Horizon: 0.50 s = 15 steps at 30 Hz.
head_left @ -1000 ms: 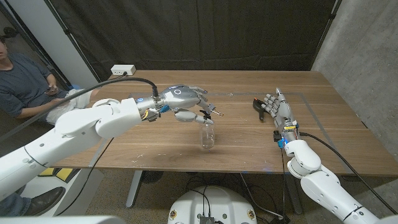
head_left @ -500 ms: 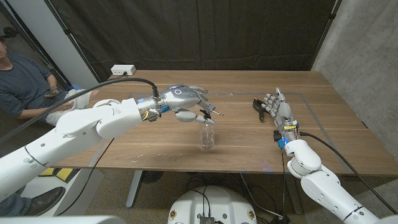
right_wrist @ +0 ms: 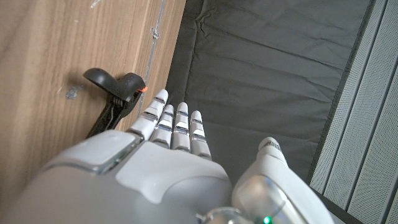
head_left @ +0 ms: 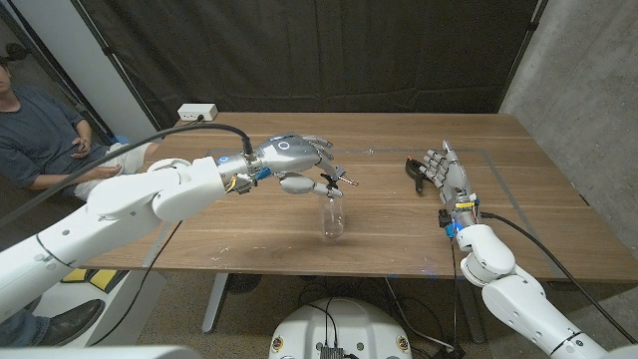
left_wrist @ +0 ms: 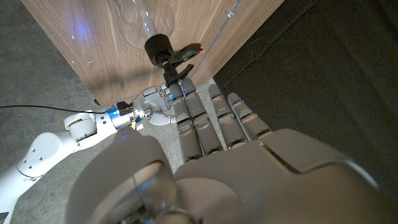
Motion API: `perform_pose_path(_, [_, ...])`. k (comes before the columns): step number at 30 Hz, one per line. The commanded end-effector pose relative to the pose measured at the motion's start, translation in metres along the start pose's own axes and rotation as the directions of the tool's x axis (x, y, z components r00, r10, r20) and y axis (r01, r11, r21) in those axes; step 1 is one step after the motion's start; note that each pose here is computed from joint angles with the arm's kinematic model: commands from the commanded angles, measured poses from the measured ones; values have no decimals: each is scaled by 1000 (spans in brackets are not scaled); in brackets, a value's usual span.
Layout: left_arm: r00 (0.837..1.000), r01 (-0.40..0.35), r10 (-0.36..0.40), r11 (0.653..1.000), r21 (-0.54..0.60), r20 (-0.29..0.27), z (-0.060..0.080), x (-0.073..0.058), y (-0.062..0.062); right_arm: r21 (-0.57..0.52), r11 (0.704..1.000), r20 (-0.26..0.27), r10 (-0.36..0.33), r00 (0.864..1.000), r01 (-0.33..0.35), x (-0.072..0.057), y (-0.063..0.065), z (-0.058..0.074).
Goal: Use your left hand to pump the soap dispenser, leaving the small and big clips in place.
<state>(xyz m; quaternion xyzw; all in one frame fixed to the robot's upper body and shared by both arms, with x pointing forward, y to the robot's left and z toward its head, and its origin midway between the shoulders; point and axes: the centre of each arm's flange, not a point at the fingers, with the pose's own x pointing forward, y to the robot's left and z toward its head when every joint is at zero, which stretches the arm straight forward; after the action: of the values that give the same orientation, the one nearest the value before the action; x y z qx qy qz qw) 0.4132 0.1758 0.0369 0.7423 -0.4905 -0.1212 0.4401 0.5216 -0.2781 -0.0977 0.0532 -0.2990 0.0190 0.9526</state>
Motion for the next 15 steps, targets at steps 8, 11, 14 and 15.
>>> perform_pose_path(8, [999, -35, 35, 999, 27, -2, -2, -1, 9, -5, 1000, 13, 1, 1000, -1, -1, 0, 3])
perform_pose_path(11, [999, -35, 35, 999, 28, 1, -3, 1, 9, -6, 1000, 12, 1, 1000, -1, -2, 0, 3])
perform_pose_path(14, [999, -37, 37, 999, 26, 4, -4, 3, 10, -5, 1000, 10, 1, 1000, -1, -2, -1, 4])
perform_pose_path(15, [999, -38, 38, 999, 24, 5, -4, 3, 10, -7, 1000, 8, 4, 1000, -4, -2, 0, 4])
